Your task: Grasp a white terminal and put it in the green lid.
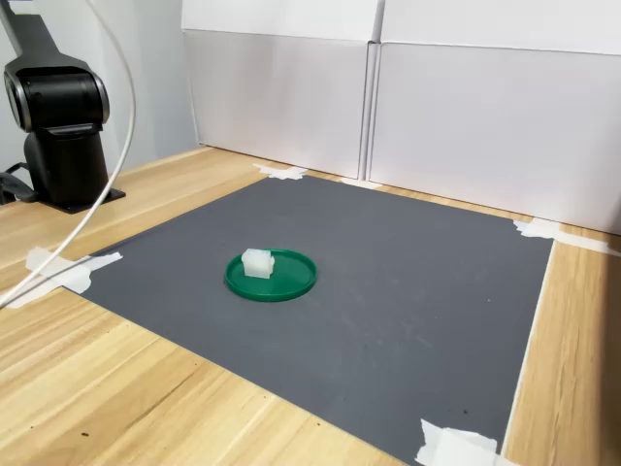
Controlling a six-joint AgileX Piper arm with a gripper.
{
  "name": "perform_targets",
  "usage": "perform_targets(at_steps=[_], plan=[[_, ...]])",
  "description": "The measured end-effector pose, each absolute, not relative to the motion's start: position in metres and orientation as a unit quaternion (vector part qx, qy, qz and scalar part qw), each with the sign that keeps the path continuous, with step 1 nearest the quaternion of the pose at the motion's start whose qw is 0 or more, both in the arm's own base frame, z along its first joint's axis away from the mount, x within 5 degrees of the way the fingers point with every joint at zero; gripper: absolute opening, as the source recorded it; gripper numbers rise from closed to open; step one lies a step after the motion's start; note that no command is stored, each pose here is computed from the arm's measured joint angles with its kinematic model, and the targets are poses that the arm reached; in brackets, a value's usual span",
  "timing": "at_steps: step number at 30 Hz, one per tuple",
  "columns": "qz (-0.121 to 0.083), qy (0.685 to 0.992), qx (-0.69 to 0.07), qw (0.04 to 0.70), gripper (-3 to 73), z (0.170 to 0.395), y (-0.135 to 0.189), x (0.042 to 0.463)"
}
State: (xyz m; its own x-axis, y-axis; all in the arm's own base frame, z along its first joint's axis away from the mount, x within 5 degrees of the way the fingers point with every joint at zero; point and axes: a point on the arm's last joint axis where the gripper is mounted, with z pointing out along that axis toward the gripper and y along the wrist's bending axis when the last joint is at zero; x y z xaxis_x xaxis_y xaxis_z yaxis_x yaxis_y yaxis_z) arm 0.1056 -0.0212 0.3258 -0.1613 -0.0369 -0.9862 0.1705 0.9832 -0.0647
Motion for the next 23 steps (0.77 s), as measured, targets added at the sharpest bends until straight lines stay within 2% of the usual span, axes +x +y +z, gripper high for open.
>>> perform_targets(at_steps=[3,10,17,23], plan=[[-0.078,0.766,0.028,0.637,-1.5,0.305,-0.016,0.096],[-0.081,0.759,0.022,0.645,-1.5,0.271,-0.01,0.073],[-0.08,0.765,0.022,0.639,-1.5,0.235,-0.007,0.063],[-0.081,0.764,0.022,0.64,-1.5,0.217,-0.006,0.059]])
